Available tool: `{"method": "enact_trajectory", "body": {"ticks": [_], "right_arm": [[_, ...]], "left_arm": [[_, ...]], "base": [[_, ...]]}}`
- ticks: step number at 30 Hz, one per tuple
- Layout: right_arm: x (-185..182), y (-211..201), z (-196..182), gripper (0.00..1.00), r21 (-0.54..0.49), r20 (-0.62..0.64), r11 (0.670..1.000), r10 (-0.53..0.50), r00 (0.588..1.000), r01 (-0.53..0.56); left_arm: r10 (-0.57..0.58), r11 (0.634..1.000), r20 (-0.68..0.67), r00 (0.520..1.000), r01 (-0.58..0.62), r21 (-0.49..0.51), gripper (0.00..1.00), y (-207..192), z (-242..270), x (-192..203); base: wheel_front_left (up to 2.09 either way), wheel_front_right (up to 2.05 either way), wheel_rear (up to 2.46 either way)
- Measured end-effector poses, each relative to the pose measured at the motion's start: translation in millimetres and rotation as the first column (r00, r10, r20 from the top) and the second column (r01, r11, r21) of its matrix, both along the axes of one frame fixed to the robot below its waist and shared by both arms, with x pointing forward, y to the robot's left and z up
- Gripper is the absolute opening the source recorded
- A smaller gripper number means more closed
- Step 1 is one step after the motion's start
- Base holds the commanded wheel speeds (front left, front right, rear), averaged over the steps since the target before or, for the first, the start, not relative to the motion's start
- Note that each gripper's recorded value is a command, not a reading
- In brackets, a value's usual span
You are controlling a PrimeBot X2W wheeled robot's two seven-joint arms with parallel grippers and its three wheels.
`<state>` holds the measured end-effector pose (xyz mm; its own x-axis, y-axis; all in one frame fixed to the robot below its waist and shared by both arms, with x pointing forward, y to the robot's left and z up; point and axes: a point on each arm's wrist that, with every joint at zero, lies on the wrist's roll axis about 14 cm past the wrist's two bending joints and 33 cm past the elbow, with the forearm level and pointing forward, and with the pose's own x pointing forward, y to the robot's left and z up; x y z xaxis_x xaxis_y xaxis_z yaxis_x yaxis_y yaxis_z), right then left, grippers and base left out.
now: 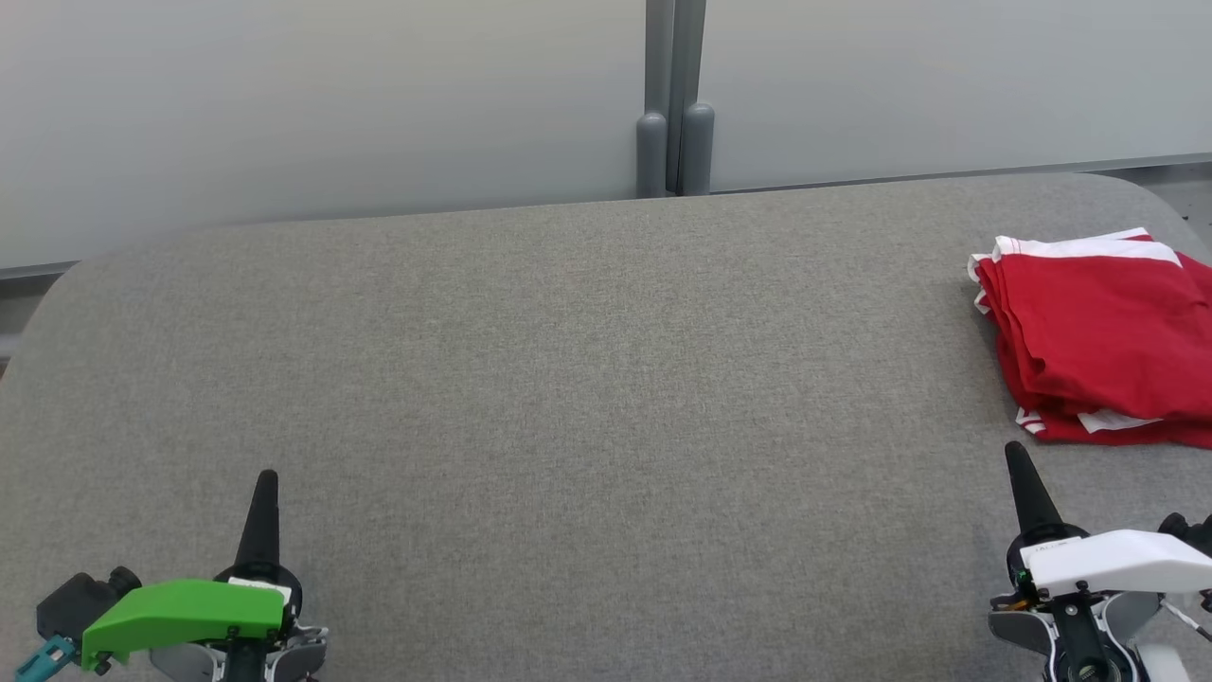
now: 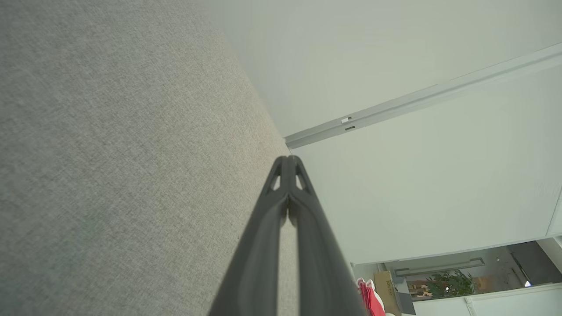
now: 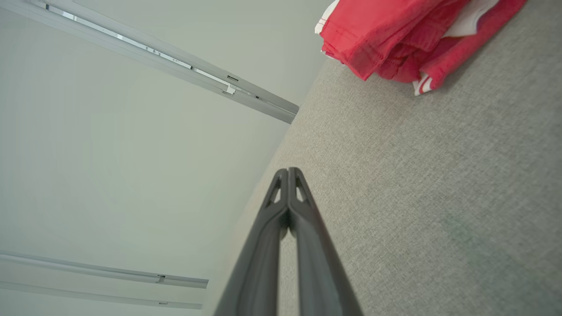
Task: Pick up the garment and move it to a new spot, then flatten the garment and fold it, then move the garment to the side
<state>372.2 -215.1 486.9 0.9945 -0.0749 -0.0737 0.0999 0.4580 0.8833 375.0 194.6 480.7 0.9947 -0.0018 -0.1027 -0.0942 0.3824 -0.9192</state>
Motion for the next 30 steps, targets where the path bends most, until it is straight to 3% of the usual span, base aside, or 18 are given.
{"method": "enact_trajectory", "body": {"ticks": [13,30], "right_arm": [[4.4,3.4,4.3,0.0,0.136,0.021,0.991,0.008,1.0,-0.011],[9.9,7.9,11.0,0.0,0.298,0.052,0.954,0.02,0.998,-0.035]], "left_arm": [[0.008,0.993,0.019,1.0,-0.006,-0.116,0.0,-0.3,6.0,3.9],[0.022,0.969,0.048,0.999,-0.01,-0.247,0.0,1.3,15.2,9.2]], "base": [[0.0,0.0,0.0],[0.0,0.0,0.0]]}}
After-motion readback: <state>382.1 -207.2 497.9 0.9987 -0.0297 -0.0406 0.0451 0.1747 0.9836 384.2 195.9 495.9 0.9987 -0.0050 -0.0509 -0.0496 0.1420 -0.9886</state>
